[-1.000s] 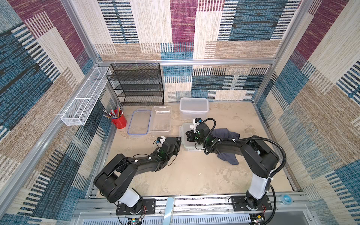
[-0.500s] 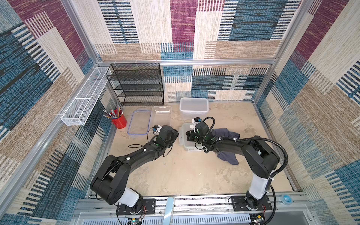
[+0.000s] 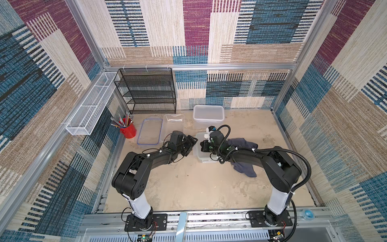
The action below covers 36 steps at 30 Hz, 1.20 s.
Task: Wipe the insides of the lunch boxes
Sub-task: Open the lid of the lunch box.
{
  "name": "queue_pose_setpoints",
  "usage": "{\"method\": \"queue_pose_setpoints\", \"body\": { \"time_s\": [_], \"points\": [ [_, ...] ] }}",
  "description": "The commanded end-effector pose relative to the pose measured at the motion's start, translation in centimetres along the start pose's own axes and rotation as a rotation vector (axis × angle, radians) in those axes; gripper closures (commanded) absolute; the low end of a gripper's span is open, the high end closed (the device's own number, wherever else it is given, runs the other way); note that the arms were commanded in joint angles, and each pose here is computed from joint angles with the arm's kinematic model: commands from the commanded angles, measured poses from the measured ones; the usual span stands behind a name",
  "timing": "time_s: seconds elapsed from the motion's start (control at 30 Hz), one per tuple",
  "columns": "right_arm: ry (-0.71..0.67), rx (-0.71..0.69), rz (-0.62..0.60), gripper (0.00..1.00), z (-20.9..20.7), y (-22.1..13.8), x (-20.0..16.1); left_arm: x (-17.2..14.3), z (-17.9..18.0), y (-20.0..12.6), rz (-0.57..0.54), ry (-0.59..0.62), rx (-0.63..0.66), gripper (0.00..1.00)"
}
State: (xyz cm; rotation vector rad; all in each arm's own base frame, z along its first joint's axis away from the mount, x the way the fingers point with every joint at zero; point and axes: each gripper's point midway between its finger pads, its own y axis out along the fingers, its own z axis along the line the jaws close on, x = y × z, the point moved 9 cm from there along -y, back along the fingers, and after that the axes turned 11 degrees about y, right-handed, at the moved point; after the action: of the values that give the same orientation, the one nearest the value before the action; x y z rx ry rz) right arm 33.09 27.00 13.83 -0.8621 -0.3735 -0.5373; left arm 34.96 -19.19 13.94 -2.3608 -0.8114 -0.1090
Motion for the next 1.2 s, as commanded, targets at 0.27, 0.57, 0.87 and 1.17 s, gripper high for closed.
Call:
{"method": "queue_pose_setpoints", "body": {
  "time_s": [0.27, 0.57, 0.87, 1.17],
  "points": [
    [0.015, -0.337, 0.276, 1.00, -5.6, -0.9, -5.0, 0.1, -1.0, -1.2, -0.049, 0.007, -0.097, 0.53],
    [0.017, -0.327, 0.262, 1.00, -5.2, -1.3, -4.6, 0.1, -0.9, 0.1, 0.002, 0.003, -0.102, 0.69],
    [-0.010, -0.302, 0.207, 0.83, -3.5, -2.8, -2.8, 0.3, -1.3, -0.3, -0.010, 0.001, -0.110, 1.00],
    [-0.066, -0.204, -0.003, 0.52, 1.9, -9.5, 2.8, 0.8, -3.5, -1.4, -0.010, 0.032, -0.179, 1.00]
  ]
}}
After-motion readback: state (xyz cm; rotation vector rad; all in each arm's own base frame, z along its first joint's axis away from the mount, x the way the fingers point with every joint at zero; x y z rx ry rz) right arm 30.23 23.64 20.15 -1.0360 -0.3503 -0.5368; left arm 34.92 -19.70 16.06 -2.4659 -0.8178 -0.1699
